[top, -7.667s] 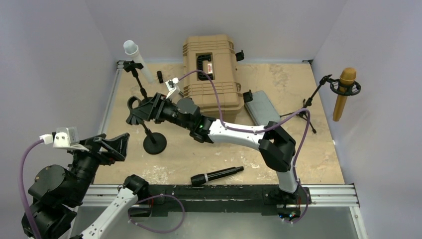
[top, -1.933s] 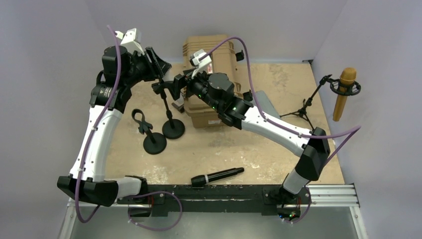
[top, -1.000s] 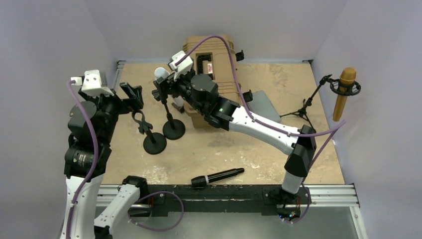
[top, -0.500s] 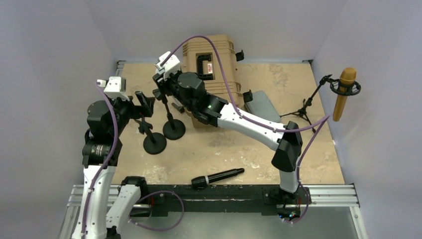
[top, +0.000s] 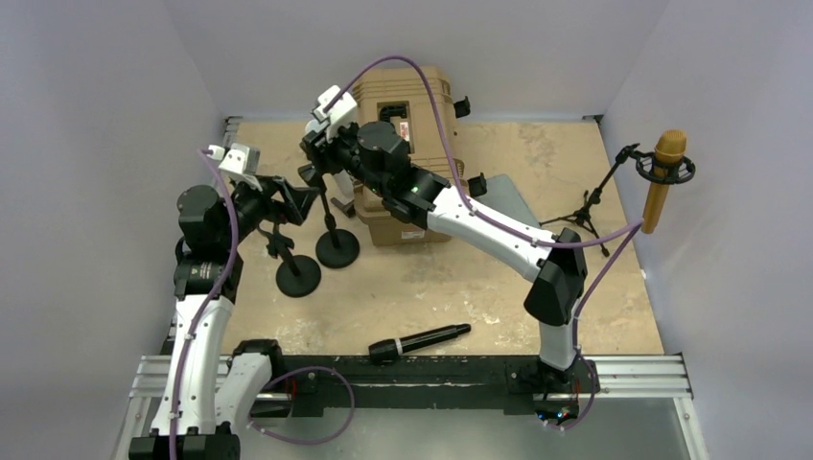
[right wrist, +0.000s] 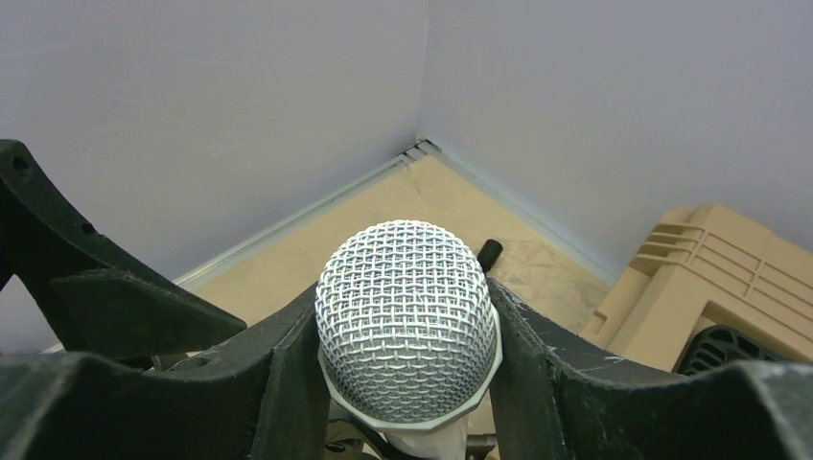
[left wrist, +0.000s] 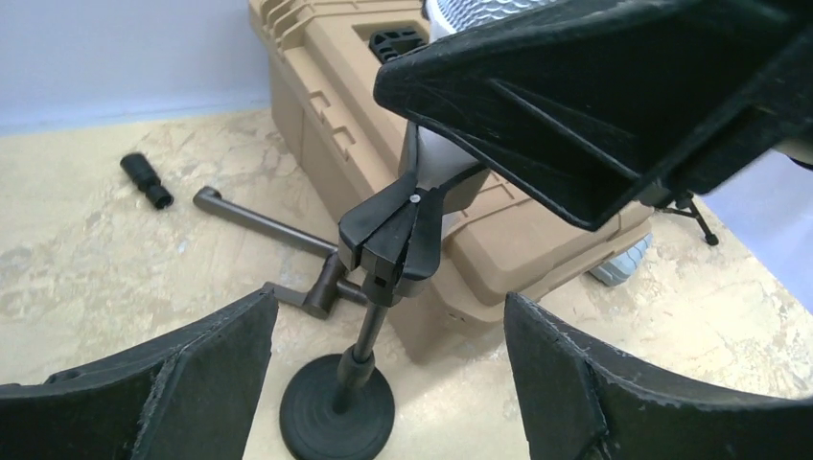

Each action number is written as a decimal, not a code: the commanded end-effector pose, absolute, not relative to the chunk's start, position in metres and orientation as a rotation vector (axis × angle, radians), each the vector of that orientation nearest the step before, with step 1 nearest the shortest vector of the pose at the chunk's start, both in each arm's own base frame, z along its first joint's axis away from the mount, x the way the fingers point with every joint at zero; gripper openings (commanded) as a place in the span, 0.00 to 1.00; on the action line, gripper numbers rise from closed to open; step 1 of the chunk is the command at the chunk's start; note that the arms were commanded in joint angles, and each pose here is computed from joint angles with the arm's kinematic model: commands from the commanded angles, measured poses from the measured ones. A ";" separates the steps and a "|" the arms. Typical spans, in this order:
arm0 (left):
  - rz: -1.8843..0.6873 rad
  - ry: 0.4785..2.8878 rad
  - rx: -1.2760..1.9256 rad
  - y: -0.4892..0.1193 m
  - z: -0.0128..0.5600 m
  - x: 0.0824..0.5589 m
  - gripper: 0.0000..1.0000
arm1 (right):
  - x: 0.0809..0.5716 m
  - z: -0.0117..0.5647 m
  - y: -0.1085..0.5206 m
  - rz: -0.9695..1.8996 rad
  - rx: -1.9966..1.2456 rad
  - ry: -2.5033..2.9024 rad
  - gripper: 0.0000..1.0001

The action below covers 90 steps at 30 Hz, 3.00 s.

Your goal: Remove the microphone from the stand

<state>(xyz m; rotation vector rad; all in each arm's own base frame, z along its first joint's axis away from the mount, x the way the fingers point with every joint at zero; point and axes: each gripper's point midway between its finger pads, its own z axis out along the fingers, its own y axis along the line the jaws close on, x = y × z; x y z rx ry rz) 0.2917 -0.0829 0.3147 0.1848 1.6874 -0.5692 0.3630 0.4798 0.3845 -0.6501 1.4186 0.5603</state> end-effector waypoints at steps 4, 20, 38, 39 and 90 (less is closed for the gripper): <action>-0.570 1.598 0.446 -0.103 0.324 0.313 0.83 | 0.367 0.423 0.472 0.687 -0.682 1.340 0.00; -0.446 1.507 0.553 -0.119 0.322 0.340 0.61 | 0.368 0.418 0.476 0.749 -0.697 1.348 0.00; -0.440 1.673 0.645 -0.117 0.293 0.330 0.00 | 0.377 0.436 0.471 0.763 -0.619 1.347 0.00; -0.436 1.678 0.642 -0.116 0.293 0.330 0.00 | 0.379 0.440 0.469 0.767 -0.605 1.347 0.00; -0.226 1.626 0.250 -0.064 0.340 0.310 0.86 | 0.262 0.092 0.343 -0.079 -1.335 2.000 0.00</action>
